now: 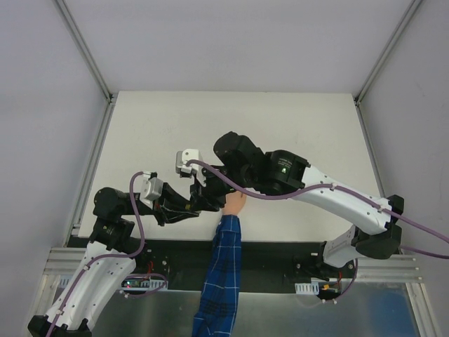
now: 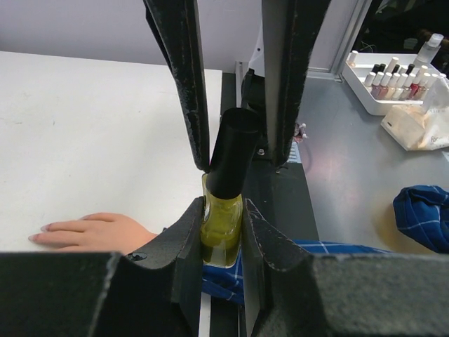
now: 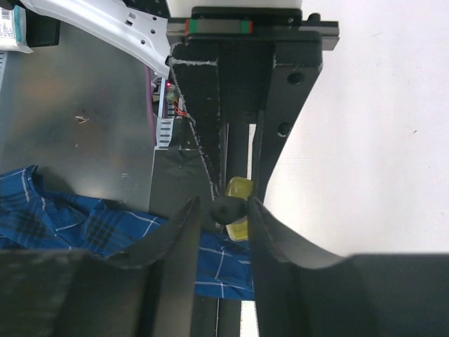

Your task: Paint the nails

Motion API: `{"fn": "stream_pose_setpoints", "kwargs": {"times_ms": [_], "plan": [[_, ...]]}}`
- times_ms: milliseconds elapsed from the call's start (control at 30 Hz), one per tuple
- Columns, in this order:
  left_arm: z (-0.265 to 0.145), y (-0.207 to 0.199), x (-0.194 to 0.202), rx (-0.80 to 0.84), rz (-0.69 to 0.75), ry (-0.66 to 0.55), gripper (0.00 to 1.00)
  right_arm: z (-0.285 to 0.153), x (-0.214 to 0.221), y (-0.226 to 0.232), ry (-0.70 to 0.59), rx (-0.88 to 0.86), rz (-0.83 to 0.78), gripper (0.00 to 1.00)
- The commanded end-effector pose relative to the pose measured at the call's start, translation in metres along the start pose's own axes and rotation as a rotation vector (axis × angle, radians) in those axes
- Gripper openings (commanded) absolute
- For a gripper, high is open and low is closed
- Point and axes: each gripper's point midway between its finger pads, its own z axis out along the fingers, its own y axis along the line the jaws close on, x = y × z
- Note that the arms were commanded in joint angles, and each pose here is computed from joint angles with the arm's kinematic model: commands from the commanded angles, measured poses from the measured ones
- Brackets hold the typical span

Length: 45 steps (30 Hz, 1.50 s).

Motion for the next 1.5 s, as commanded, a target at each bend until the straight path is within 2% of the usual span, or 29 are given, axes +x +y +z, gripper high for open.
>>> {"fn": "stream_pose_setpoints", "kwargs": {"times_ms": [0, 167, 233, 400, 467, 533, 567, 600, 667, 700, 800, 967, 1000, 1033, 1133, 1167, 1200, 1267, 1300, 1367, 1400, 1467], "plan": [[0.001, -0.006, -0.006, 0.041, 0.057, -0.007, 0.0, -0.003, -0.013, 0.005, -0.02, -0.041, -0.033, 0.3], [0.0, -0.006, -0.006, 0.04, 0.062, -0.009, 0.0, 0.005, -0.003, 0.003, 0.031, -0.051, -0.013, 0.06], [0.0, -0.006, -0.007, 0.036, 0.066, -0.011, 0.0, 0.006, 0.001, 0.003, 0.044, -0.048, -0.002, 0.01], [0.0, 0.0, -0.009, -0.017, 0.079, -0.024, 0.0, 0.013, 0.019, -0.007, 0.065, 0.019, 0.075, 0.0], [-0.003, 0.009, -0.013, -0.096, 0.111, -0.044, 0.0, 0.012, 0.022, -0.012, 0.039, 0.074, 0.146, 0.01], [-0.007, 0.026, -0.019, -0.207, 0.143, -0.074, 0.0, 0.025, 0.03, -0.033, -0.005, 0.24, 0.211, 0.0], [-0.009, 0.029, -0.022, -0.244, 0.16, -0.087, 0.0, 0.023, 0.029, -0.049, -0.025, 0.405, 0.238, 0.01], [-0.012, 0.035, -0.023, -0.287, 0.16, -0.092, 0.0, -0.012, 0.038, -0.1, -0.062, 0.891, 0.396, 0.0], [-0.016, 0.044, -0.029, -0.355, 0.192, -0.106, 0.0, -0.018, 0.041, -0.087, -0.08, 1.072, 0.467, 0.0], [-0.017, 0.045, -0.03, -0.365, 0.2, -0.108, 0.0, -0.022, 0.042, -0.09, -0.131, 1.177, 0.514, 0.0], [-0.017, 0.046, -0.029, -0.366, 0.196, -0.108, 0.0, -0.005, 0.032, -0.079, -0.181, 1.148, 0.507, 0.0], [-0.015, 0.04, -0.025, -0.328, 0.187, -0.097, 0.0, -0.007, 0.025, -0.076, -0.215, 1.114, 0.518, 0.0], [-0.014, 0.038, -0.024, -0.317, 0.184, -0.095, 0.0, -0.004, 0.024, -0.074, -0.207, 1.084, 0.508, 0.02], [-0.014, 0.037, -0.024, -0.31, 0.182, -0.092, 0.0, -0.007, 0.021, -0.073, -0.19, 1.073, 0.467, 0.17], [-0.012, 0.034, -0.022, -0.286, 0.168, -0.086, 0.0, -0.016, 0.007, -0.067, -0.182, 0.984, 0.415, 0.41], [-0.012, 0.033, -0.021, -0.284, 0.163, -0.083, 0.0, -0.014, 0.005, -0.061, -0.15, 0.915, 0.368, 0.45], [-0.012, 0.032, -0.02, -0.277, 0.162, -0.08, 0.0, -0.017, 0.003, -0.059, -0.139, 0.882, 0.342, 0.55], [-0.01, 0.03, -0.019, -0.254, 0.15, -0.07, 0.0, -0.03, -0.003, -0.052, -0.129, 0.816, 0.285, 0.64], [-0.01, 0.028, -0.018, -0.244, 0.14, -0.067, 0.0, -0.03, -0.003, -0.046, -0.11, 0.739, 0.246, 0.71], [-0.007, 0.025, -0.017, -0.208, 0.117, -0.054, 0.0, -0.037, -0.01, -0.031, -0.12, 0.613, 0.186, 0.75], [-0.006, 0.023, -0.018, -0.195, 0.088, -0.059, 0.0, -0.03, -0.007, -0.017, -0.092, 0.488, 0.122, 0.76], [-0.003, 0.023, -0.021, -0.182, 0.022, -0.064, 0.0, -0.032, -0.005, -0.002, -0.085, 0.379, 0.047, 0.78]]}}
